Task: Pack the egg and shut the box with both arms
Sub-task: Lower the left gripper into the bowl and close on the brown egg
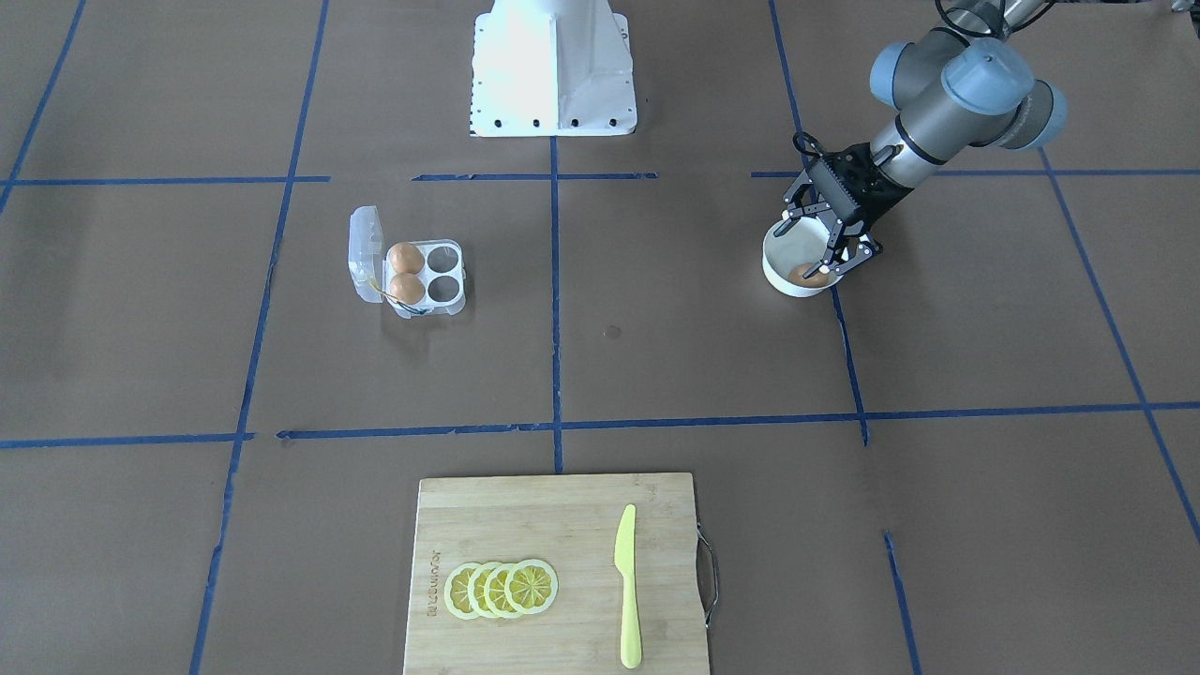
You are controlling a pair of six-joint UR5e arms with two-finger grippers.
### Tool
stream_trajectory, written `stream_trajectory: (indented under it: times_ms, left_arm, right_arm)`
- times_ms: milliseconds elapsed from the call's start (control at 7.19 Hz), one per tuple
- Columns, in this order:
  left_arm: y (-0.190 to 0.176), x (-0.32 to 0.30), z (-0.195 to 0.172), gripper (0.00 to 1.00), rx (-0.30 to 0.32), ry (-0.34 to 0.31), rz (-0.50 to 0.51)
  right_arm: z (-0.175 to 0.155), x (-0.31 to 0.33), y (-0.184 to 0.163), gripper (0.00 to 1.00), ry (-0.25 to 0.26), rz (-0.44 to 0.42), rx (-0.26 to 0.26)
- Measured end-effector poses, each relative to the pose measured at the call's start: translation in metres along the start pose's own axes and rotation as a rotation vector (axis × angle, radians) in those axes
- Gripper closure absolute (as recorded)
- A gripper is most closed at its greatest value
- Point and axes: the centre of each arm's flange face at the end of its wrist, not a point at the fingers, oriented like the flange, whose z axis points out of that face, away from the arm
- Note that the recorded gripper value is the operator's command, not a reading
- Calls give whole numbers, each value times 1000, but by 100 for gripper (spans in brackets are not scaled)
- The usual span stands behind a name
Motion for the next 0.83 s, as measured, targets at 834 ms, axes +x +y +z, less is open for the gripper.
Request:
stream_trajectory:
  times_ms: [834]
  left_arm:
    - [21,-4,0,28,-30,-6,36]
  right_arm:
    - [0,0,0,0,0,0,0]
